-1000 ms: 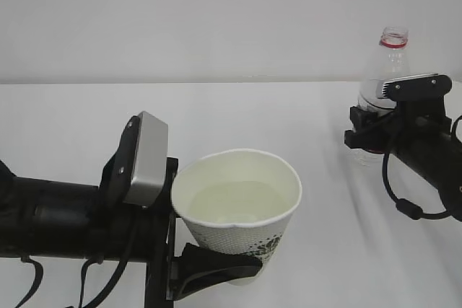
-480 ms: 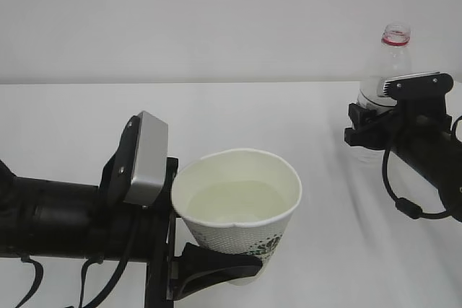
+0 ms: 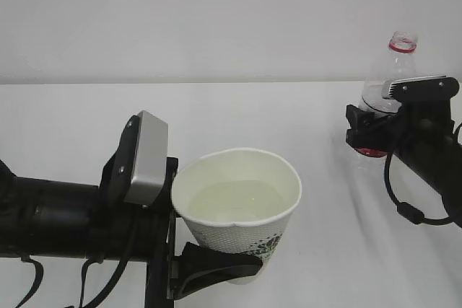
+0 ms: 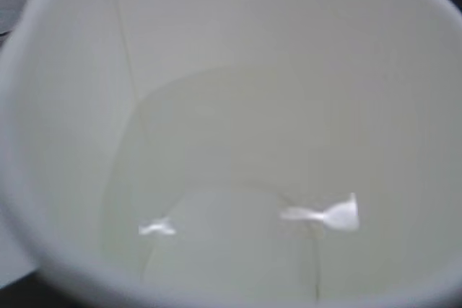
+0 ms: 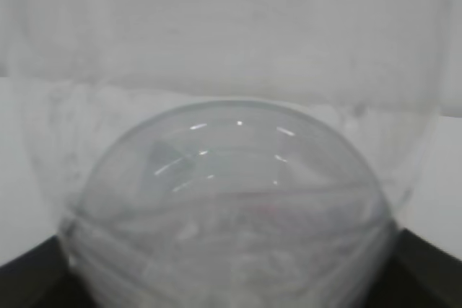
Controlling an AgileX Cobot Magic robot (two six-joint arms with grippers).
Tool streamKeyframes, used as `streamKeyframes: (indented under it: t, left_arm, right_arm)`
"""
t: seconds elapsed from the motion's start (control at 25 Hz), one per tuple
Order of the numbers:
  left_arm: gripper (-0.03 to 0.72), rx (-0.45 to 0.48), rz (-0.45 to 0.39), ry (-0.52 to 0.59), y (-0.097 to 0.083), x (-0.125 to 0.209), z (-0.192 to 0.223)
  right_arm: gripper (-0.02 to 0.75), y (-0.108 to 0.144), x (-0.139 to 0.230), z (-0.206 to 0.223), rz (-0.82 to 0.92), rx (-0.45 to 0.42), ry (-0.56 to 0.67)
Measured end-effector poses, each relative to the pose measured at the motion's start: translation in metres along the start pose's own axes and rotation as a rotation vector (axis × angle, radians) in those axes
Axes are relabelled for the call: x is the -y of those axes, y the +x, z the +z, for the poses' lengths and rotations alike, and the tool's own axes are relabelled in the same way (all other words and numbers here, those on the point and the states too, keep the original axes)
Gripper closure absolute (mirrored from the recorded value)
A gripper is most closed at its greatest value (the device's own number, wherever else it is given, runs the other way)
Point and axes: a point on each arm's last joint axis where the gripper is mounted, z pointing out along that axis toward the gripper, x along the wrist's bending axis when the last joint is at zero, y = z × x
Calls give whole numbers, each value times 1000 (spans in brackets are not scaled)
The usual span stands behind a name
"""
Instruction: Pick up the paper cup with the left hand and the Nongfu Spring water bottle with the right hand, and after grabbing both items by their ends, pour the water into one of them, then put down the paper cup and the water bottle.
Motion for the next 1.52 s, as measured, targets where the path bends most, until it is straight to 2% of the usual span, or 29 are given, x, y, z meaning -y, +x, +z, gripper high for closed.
streamKeyframes:
  t: [0.64,1.12,1.52]
  left_arm:
    - [196,-6,0,14,1,1,0]
    - [196,-9,-1,17,1,2,0]
    - [196,-10,-1,19,1,2,0]
  right_arm:
    - [129,0,-6,-3,6,-1,-61]
    - [129,-1,-49,-15,7,1,-184]
    - [130,-2,-69,-26,7,1,-203]
